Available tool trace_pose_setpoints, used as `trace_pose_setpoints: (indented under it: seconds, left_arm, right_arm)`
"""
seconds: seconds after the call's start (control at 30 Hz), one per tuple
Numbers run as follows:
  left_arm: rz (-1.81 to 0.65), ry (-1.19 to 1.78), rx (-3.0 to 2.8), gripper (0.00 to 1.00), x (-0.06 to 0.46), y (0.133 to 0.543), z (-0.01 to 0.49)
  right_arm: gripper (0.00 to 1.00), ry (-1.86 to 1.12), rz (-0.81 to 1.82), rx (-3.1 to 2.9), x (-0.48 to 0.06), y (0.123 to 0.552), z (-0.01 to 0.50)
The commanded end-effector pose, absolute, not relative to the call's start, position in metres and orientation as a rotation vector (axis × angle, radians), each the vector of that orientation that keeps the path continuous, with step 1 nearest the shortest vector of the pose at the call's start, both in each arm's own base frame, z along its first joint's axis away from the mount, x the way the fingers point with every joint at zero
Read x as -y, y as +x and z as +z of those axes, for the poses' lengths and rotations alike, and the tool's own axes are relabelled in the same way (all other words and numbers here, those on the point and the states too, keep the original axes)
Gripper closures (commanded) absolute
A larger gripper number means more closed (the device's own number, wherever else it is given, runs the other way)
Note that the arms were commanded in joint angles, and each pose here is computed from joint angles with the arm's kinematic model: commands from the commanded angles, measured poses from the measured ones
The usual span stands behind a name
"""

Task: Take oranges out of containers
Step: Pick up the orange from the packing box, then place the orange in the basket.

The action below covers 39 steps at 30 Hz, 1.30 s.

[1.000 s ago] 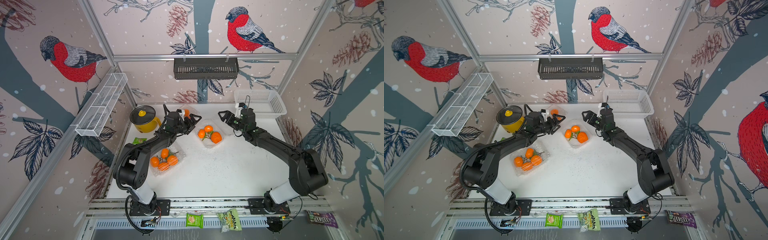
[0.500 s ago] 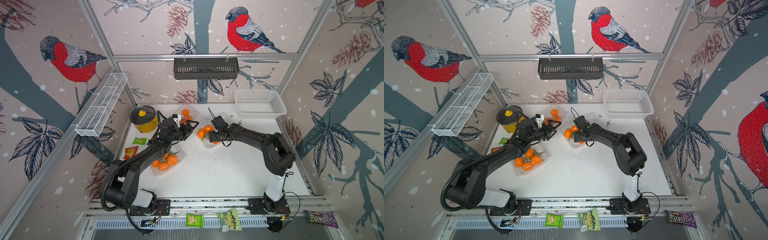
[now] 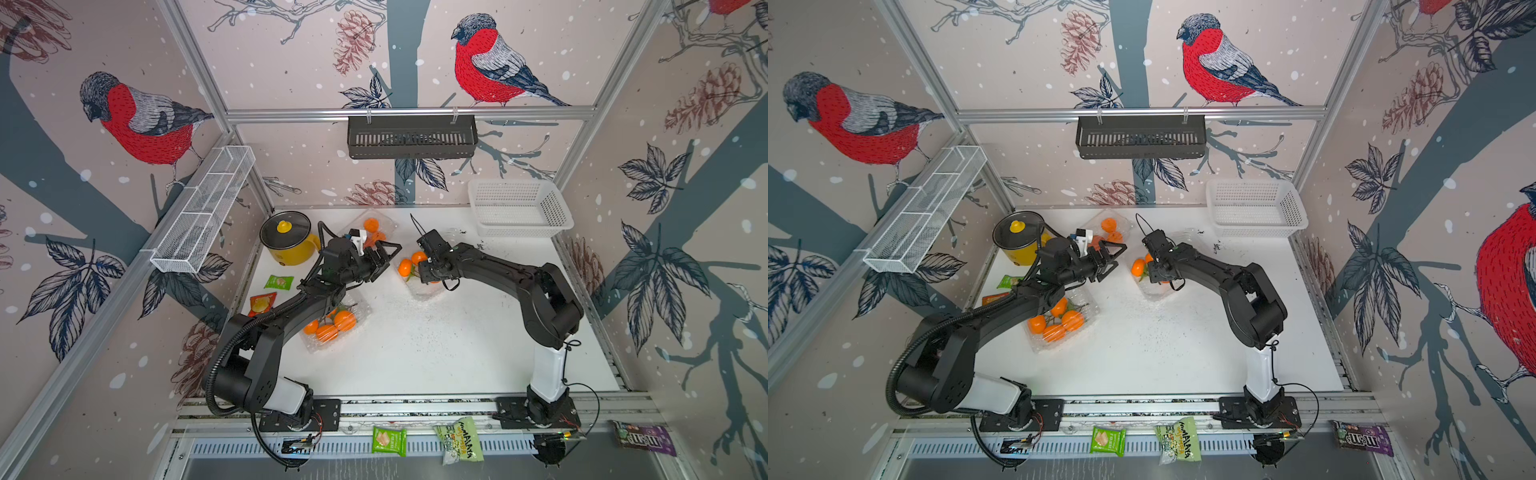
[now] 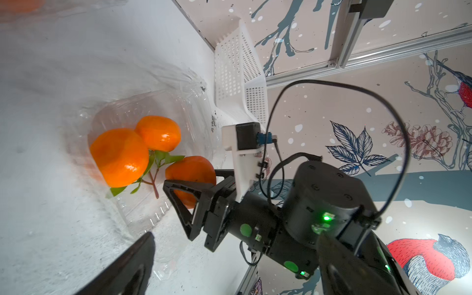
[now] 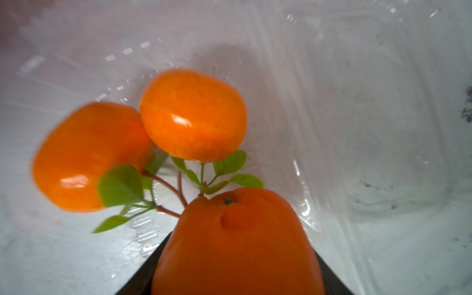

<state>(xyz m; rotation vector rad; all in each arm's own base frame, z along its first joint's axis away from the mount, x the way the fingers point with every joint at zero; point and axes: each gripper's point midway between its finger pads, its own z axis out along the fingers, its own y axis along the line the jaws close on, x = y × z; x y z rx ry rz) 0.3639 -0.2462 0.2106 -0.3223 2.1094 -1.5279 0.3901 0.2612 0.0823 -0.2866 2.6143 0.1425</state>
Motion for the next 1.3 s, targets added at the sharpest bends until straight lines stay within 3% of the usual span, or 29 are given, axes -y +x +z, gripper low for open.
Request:
trace_pose_setpoints:
  seconds: [0.0,0.13,0.33,0.53,0.73,0.93,1.13,1.27]
  left_arm:
    - [-1.543,-0.273,-2.062,0.03,0.251,0.370,0.229]
    - [-1.549,-0.227,-2.045,0.03,0.266,0.380,0.244]
    - [-1.640,-0.115,-2.012,0.03,0.323,0.395,0.271]
    - [-1.684,-0.036,-2.028,0.03,0.363,0.402,0.276]
    - [-1.696,-0.035,-2.064,0.03,0.369,0.406,0.260]
    - [-1.685,-0.032,-2.096,0.03,0.369,0.404,0.249]
    - [-1.609,-0.040,-2.074,0.03,0.343,0.394,0.265]
    - [-1.537,-0.076,-2.054,0.03,0.308,0.380,0.271]
  right_arm:
    - [0.42,-0.275,0.299,-2.562,-0.269,0.393,0.119]
    - [0.41,-0.175,0.436,-2.470,-0.242,0.412,0.171]
    - [0.38,0.152,0.525,-2.279,-0.139,0.501,0.225]
    - [0.37,0.385,0.488,-2.260,-0.054,0.595,0.206]
    - [0.24,0.472,0.344,-2.254,-0.001,0.639,0.178]
    - [0.00,0.419,0.350,-2.208,0.004,0.636,0.207]
    - [0.00,0.142,0.351,-2.159,-0.083,0.575,0.271]
    - [0.00,-0.063,0.423,-2.215,-0.164,0.499,0.251]
